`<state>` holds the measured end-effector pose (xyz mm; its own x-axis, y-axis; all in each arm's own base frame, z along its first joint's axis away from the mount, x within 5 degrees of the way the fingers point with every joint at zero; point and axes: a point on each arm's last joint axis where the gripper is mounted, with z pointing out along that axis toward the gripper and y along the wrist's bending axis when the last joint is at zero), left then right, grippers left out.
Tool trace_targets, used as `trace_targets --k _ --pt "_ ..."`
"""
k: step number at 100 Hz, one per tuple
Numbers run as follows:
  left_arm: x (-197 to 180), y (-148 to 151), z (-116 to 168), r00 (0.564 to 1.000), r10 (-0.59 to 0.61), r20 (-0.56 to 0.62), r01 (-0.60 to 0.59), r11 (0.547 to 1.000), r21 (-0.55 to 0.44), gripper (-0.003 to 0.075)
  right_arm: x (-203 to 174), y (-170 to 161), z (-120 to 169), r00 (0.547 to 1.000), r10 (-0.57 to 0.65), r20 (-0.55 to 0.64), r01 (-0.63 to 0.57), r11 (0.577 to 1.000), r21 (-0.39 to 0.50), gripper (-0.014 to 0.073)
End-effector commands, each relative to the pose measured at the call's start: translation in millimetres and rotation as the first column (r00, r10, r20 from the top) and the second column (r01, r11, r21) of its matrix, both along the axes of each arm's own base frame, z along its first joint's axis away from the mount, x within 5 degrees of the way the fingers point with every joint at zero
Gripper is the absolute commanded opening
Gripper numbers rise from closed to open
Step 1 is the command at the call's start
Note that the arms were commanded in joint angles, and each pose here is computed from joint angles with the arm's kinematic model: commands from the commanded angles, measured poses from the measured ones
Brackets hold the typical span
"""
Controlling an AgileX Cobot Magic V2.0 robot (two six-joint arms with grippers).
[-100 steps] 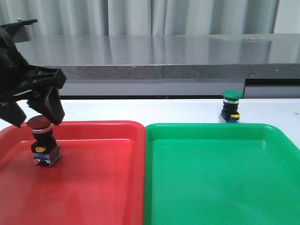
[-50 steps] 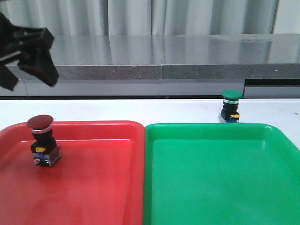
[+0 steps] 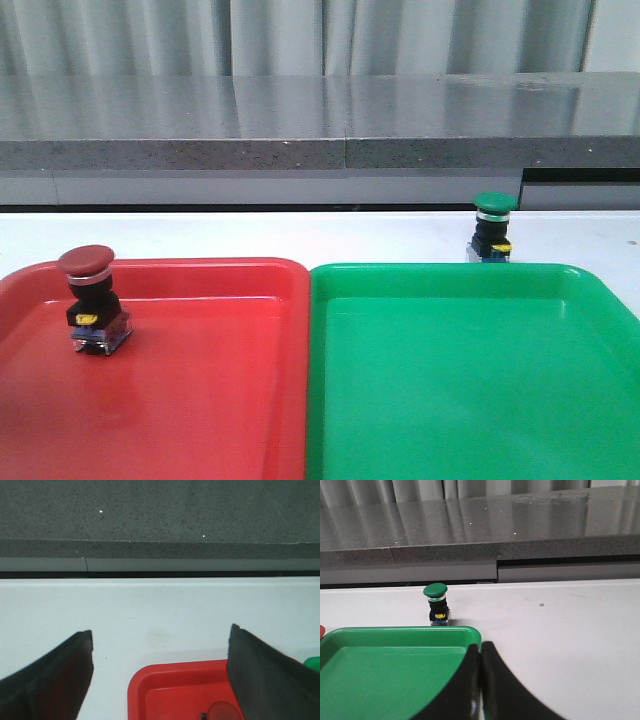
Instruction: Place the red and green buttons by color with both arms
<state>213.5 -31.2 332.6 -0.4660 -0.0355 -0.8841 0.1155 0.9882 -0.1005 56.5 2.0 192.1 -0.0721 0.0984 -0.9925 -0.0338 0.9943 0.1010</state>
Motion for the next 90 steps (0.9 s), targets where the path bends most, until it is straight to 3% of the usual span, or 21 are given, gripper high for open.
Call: trace_targets --k 1,18,57,90 --pt "-13.7 3.2 17.8 0.99 0.017 0.139 -0.013 1.0 -0.026 0.0526 -1.7 0.2 13.4 0.993 0.001 0.116 -0.002 1.0 0.002 -0.0067" --pt "-50.1 8.2 20.2 0.975 0.018 0.222 -0.011 0.999 -0.03 0.0424 -1.7 0.2 13.4 0.993 0.001 0.116 -0.002 1.0 0.002 -0.0067" --pt "-126.3 18.6 28.0 0.896 0.019 0.444 -0.006 0.999 -0.031 -0.0013 -1.7 0.2 13.4 0.993 0.001 0.116 -0.002 1.0 0.002 -0.0067" --pt "-131.2 19.1 25.7 0.894 0.019 0.448 -0.005 0.999 -0.032 -0.0019 -1.7 0.2 13.4 0.993 0.001 0.116 -0.002 1.0 0.002 -0.0067"
